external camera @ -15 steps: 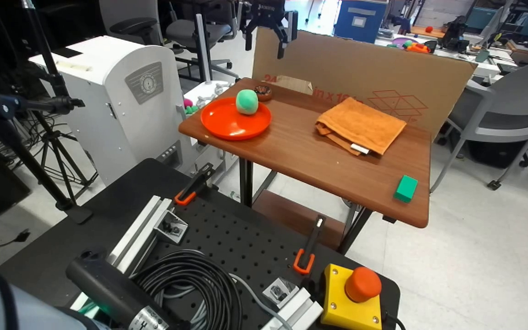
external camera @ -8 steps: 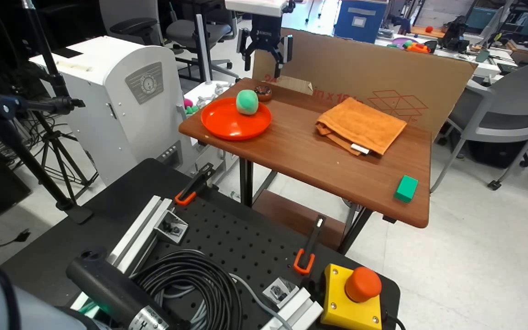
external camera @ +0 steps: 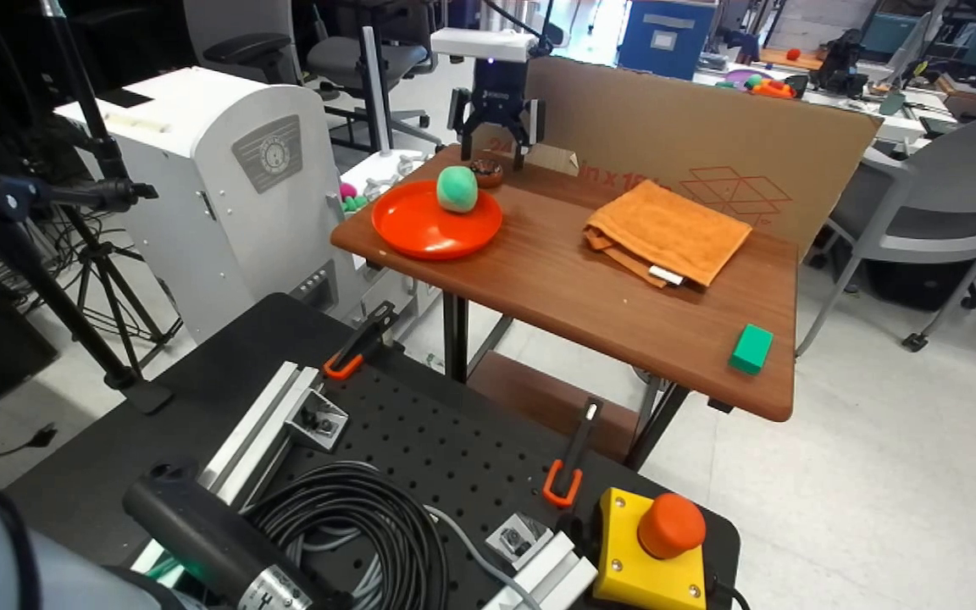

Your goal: Move the orange and black object forward

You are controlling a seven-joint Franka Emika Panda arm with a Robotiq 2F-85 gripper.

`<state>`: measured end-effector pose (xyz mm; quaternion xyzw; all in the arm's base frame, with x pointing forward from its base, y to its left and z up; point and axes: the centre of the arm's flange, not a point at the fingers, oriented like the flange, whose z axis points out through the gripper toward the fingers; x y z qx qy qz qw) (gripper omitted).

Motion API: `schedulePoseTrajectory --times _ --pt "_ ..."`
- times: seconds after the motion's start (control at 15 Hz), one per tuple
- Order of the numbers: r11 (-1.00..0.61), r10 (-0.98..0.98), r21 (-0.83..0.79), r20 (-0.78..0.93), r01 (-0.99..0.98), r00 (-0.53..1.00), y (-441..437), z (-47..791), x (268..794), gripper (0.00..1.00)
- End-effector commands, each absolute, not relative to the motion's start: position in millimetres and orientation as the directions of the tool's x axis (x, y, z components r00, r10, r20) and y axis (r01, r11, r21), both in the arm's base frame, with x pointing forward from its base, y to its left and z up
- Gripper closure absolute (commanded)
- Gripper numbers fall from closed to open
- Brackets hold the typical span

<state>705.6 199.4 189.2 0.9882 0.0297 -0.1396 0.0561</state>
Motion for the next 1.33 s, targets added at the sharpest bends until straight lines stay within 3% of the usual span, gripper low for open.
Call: schedulePoseTrajectory --times 0.0,0.4,0.47,0.8,1.27 --pt "-0.988 0.050 0.123 -0.323 0.094 0.945 221 181 734 0.00" --pt "-0.984 0.043 0.147 -0.361 0.103 0.931 234 163 739 0.00" --pt "-0.983 0.043 0.150 -0.357 0.103 0.933 235 160 741 0.21" --pt "-0.981 0.038 0.168 -0.313 0.094 0.949 241 163 756 0.58" --pt "-0.984 0.083 0.128 -0.288 0.125 0.954 225 214 716 0.60"
